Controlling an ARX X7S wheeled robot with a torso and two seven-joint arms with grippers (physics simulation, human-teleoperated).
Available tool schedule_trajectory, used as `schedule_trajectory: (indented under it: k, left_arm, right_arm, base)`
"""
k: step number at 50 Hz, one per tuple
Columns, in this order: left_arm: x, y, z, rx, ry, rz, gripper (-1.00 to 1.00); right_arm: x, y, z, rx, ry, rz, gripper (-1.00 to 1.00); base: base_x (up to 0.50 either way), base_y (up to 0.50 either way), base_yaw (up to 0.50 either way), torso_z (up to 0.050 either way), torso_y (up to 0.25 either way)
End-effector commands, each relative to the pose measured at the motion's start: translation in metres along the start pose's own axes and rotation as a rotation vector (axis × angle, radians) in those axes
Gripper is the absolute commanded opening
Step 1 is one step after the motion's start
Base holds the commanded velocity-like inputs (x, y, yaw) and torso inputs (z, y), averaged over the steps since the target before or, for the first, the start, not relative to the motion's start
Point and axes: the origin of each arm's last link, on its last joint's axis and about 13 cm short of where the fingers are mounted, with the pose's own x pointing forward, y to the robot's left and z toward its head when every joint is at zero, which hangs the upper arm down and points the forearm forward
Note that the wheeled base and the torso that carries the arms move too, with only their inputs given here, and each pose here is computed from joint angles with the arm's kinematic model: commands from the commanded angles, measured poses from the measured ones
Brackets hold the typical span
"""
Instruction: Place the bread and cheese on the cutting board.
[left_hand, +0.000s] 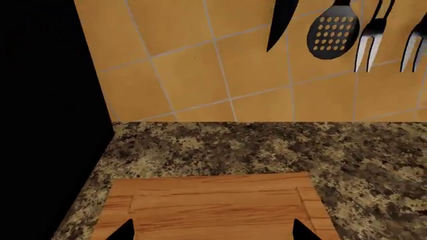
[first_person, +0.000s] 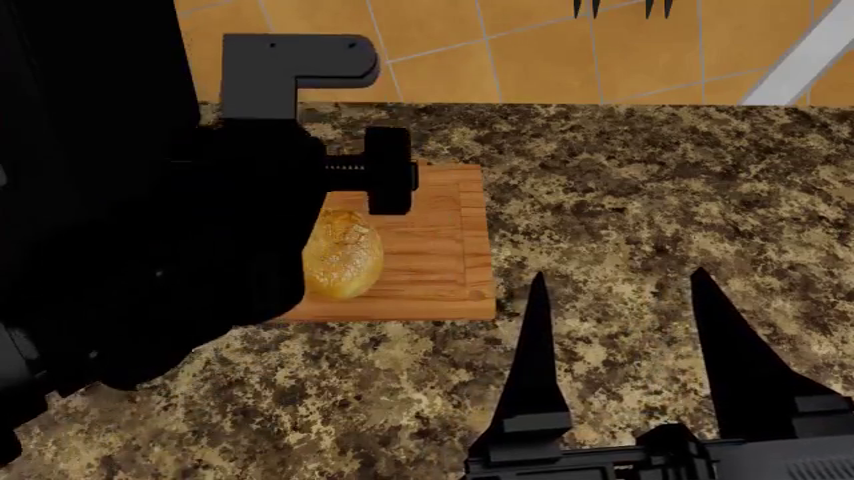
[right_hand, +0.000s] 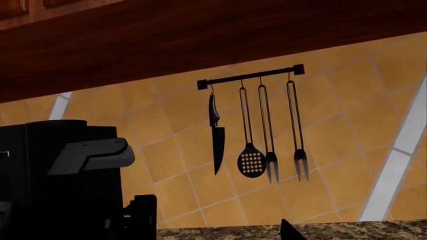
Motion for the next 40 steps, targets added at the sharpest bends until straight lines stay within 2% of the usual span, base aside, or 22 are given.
schedule_trajectory:
  k: [1,13,21,27,34,40]
  left_arm:
    - [-0.036,0.003,0.017,0.007,-0.151,-0.023,1.00]
    - [-0.085,0.021,0.009,-0.022,-0.291,-0.090,1.00]
    - [-0.111,0.031,-0.004,-0.020,-0.361,-0.105,1.00]
    - [-0.133,0.037,-0.023,-0.009,-0.394,-0.177,1.00]
    - [-0.155,0.055,-0.036,-0.076,-0.419,-0.218,1.00]
    - [-0.171,0.063,-0.045,-0.120,-0.435,-0.246,1.00]
  right_arm:
    - [0.000,0.000,0.001,0.000,-0.004,-0.002,1.00]
    - [-0.001,0.001,0.001,-0.007,-0.002,-0.001,1.00]
    - [0.002,0.003,-0.001,-0.014,0.009,0.001,1.00]
    - [0.001,0.004,-0.001,-0.022,0.014,0.001,1.00]
    - [0.003,0.004,-0.006,-0.037,0.029,-0.002,1.00]
    - [0.005,0.004,-0.009,-0.040,0.040,0.000,1.00]
  base:
    - [0.00,0.00,0.00,0.000,0.000]
    - [0.00,0.00,0.00,0.000,0.000]
    - [0.00,0.00,0.00,0.000,0.000]
    - [0.00,0.00,0.00,0.000,0.000]
    - [0.00,0.00,0.00,0.000,0.000]
    - [0.00,0.00,0.00,0.000,0.000]
